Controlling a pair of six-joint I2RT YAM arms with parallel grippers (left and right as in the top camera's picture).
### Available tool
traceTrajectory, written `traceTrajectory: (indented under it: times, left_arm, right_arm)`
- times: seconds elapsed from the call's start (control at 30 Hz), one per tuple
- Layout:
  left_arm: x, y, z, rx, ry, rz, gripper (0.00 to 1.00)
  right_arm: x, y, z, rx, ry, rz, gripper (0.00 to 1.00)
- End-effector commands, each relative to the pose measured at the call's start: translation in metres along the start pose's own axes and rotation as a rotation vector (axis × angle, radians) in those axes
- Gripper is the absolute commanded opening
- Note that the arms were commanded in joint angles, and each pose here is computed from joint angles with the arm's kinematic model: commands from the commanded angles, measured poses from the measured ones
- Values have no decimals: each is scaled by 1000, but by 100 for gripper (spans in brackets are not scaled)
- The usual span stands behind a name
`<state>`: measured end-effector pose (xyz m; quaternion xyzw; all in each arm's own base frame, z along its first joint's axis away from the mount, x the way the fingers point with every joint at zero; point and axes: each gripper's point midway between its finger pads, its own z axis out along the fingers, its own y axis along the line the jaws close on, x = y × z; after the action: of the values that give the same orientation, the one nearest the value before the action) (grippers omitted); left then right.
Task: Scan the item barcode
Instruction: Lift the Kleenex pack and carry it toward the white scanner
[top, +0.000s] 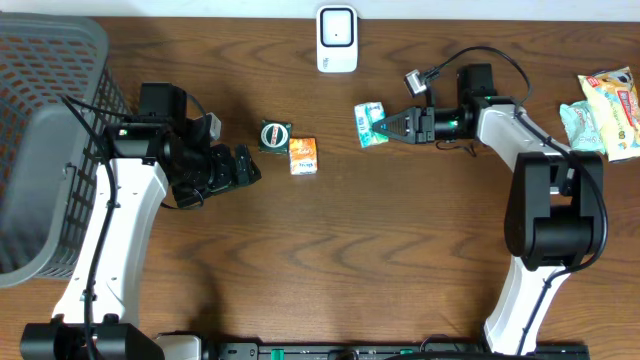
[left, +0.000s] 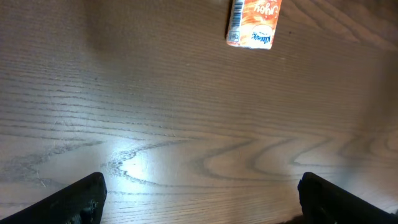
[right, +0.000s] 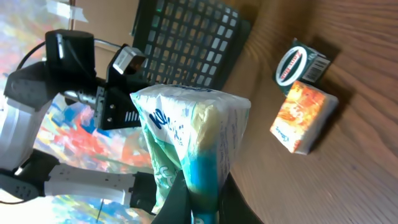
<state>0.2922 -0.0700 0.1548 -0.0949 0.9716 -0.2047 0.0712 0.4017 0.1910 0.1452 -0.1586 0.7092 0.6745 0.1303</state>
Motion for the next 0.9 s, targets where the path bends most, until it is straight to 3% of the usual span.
traceTrajectory:
  times: [0.0, 0.87]
  left_arm:
    - [1, 0, 3, 3, 13, 11, 98]
    - [1, 0, 3, 3, 13, 11, 98]
  right_arm:
    - [-1, 26, 9, -61, 16, -75, 1]
    - [8, 31, 29, -84, 61, -120, 1]
